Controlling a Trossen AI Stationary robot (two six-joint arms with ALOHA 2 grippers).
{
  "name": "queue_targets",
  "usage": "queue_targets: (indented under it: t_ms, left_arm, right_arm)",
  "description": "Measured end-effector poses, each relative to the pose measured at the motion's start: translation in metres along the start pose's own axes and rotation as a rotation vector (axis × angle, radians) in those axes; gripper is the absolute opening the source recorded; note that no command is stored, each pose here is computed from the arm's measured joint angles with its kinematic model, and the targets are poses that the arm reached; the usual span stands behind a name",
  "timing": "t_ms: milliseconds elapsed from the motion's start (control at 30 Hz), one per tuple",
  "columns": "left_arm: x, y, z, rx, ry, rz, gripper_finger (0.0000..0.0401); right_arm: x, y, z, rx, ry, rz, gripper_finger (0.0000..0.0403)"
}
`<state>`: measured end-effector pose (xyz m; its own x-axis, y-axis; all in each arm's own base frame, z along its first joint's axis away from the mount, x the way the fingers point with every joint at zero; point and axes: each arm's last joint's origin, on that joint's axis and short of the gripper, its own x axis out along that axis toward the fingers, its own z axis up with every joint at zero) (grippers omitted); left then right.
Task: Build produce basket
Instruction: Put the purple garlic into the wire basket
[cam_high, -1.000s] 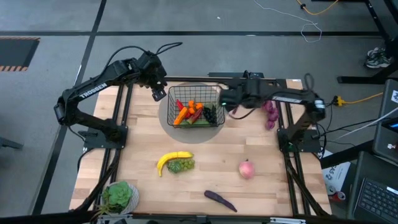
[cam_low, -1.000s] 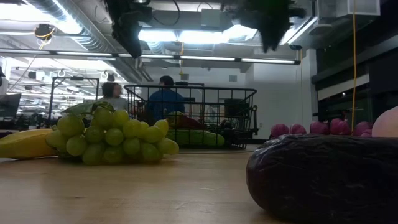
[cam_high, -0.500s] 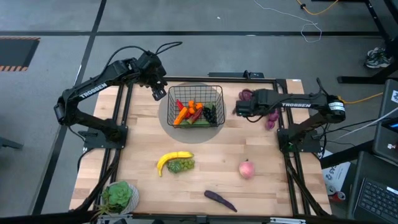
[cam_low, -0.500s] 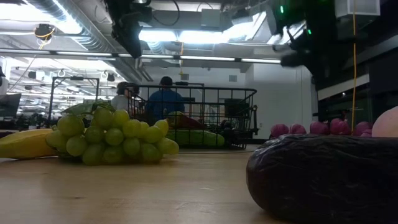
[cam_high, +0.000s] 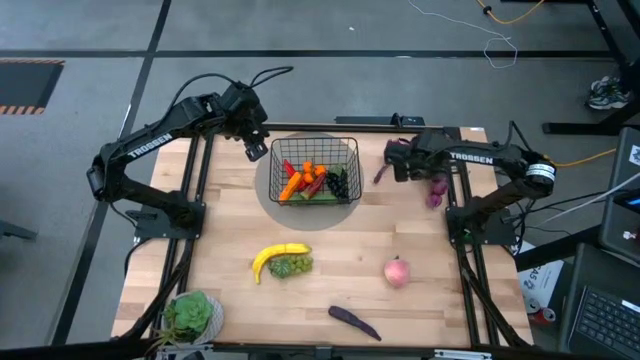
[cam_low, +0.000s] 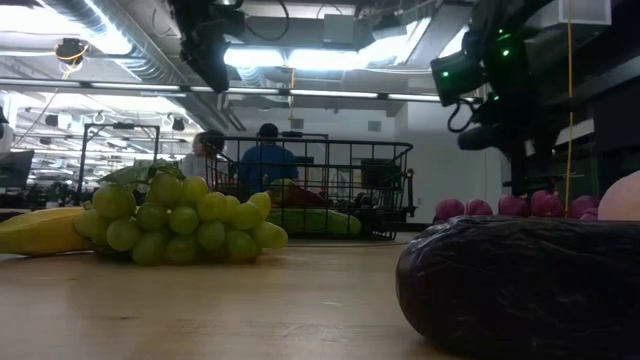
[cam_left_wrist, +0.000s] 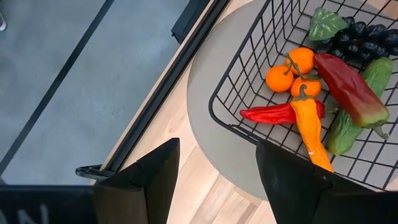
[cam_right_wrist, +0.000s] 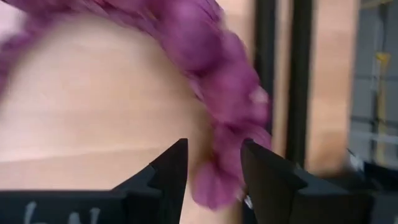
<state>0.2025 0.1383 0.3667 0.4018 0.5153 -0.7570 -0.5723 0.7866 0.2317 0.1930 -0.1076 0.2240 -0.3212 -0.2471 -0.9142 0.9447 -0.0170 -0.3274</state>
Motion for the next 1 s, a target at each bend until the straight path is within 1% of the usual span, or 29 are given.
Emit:
queue_targets:
  t_ms: [67, 200, 300, 467, 567, 633, 767, 933, 1000]
  left_arm:
    - [0.000, 0.000, 0.000, 0.000, -0.004, 0.001, 0.0208]
    - [0.000, 0.000, 0.000, 0.000, -0.004, 0.000, 0.0208]
    - [0.000, 0.000, 0.000, 0.000, -0.004, 0.000, 0.0208]
    - [0.000, 0.000, 0.000, 0.006, -0.004, 0.001, 0.0208]
    - [0.000, 0.000, 0.000, 0.009, -0.004, 0.001, 0.0208]
    - [0.000, 0.000, 0.000, 0.009, -0.004, 0.001, 0.0208]
    - [0.000, 0.000, 0.000, 0.009, -0.004, 0.001, 0.0208]
    - [0.000, 0.000, 0.000, 0.008, -0.004, 0.001, 0.0208]
    - [0.000, 0.000, 0.000, 0.008, -0.004, 0.001, 0.0208]
  right_arm:
    - [0.002, 0.001, 0.008, -0.015, -0.022, 0.029, 0.0151]
    - [0.006, -0.004, 0.017, 0.021, -0.016, 0.020, 0.0168]
    - [0.008, -0.007, 0.020, 0.039, -0.001, 0.009, 0.0196]
    - [0.010, -0.008, 0.023, 0.074, 0.005, 0.011, 0.0253]
    - [0.015, -0.009, 0.021, 0.075, 0.021, 0.004, 0.0277]
    - [0.023, -0.010, 0.017, 0.071, 0.034, -0.015, 0.0284]
    - [0.042, -0.010, 0.007, 0.104, 0.047, -0.039, 0.0286]
    - [0.055, -0.011, 0.005, 0.163, -0.040, -0.078, 0.0286]
    - [0.060, -0.010, 0.007, 0.179, -0.039, -0.049, 0.0286]
